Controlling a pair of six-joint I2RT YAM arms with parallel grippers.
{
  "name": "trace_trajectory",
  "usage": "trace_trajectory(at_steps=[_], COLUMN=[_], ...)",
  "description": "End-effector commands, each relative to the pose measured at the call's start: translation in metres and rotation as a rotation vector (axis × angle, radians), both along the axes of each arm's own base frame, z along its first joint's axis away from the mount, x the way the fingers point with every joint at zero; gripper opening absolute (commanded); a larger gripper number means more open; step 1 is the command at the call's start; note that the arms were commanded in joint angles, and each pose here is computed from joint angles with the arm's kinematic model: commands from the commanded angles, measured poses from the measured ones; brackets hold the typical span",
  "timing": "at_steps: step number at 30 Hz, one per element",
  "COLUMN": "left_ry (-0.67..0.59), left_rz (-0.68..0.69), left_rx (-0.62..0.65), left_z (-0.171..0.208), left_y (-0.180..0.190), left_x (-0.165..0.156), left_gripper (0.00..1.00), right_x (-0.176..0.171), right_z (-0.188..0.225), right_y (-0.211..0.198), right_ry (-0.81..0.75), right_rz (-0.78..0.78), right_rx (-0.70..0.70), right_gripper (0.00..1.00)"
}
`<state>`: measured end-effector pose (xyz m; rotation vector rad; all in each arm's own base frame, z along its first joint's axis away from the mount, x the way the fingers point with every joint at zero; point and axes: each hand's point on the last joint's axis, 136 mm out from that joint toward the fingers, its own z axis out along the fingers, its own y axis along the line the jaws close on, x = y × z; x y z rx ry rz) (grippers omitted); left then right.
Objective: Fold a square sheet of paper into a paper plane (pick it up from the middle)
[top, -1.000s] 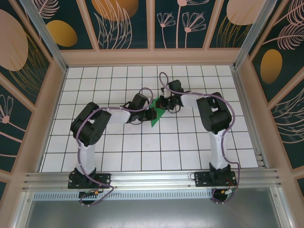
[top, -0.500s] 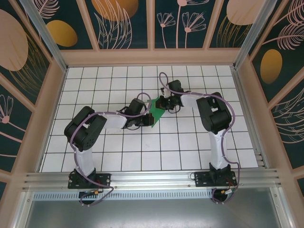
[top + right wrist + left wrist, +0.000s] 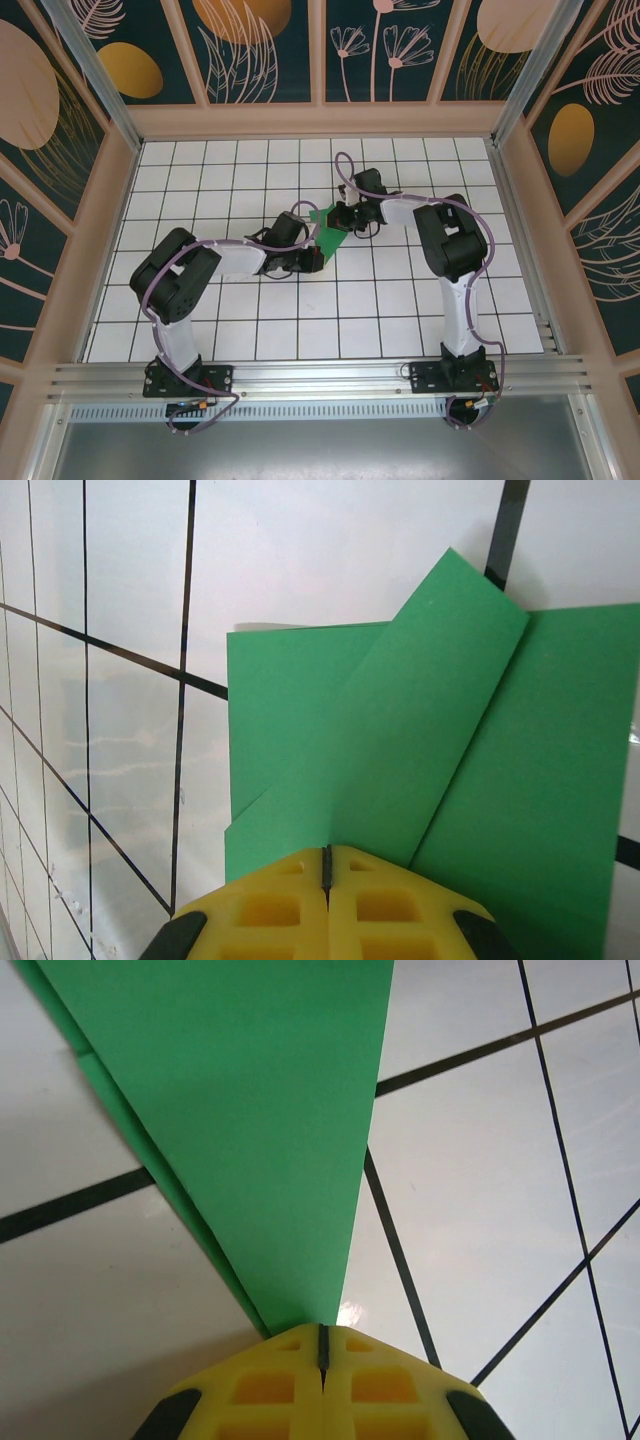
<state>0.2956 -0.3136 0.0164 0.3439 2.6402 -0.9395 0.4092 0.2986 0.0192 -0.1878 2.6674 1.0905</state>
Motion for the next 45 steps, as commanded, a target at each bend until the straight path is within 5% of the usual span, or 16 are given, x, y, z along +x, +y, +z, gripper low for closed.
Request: trace_trajectory(at_steps=[1,11,15,22,31,45], left_ry=[0.092,0.011,-0.092,-0.189,-0.162,-0.129], left_rz=[-0.067,-0.05,0.071,0.326,0.463,0.529], left_rx=[0.056,0.088,0.101,0.099,0.043,0.026], left_z=[-0.013,0.004,0.029,0.055,0.048,0.041], left_y=[0.009,0.012,0.02,0.048,0.054,0.072], left_x=[-0.033,-0.019,0.008,0.042,0.061,0.066], left_gripper=[0.0,0.04,0.11,0.24,0.45,0.61], right_x=[-0.024,-0.019,-0.007,0.016,0.013,0.01], right_z=[-0.055,-0.046,-0.01,0.049,0.032,0.013], right_y=[-0.019,-0.016,-0.006,-0.008,-0.023,-0.007], right_ry=[0.131,0.123,0.068,-0.029,0.05,0.107], right_rz=[-0.019,-0.024,-0.032,-0.14,-0.248,-0.2], right_rx=[-0.125,-0.112,-0.049,0.004,-0.034,-0.031], right_gripper=[0.04,0.04,0.08,0.29,0.37,0.38])
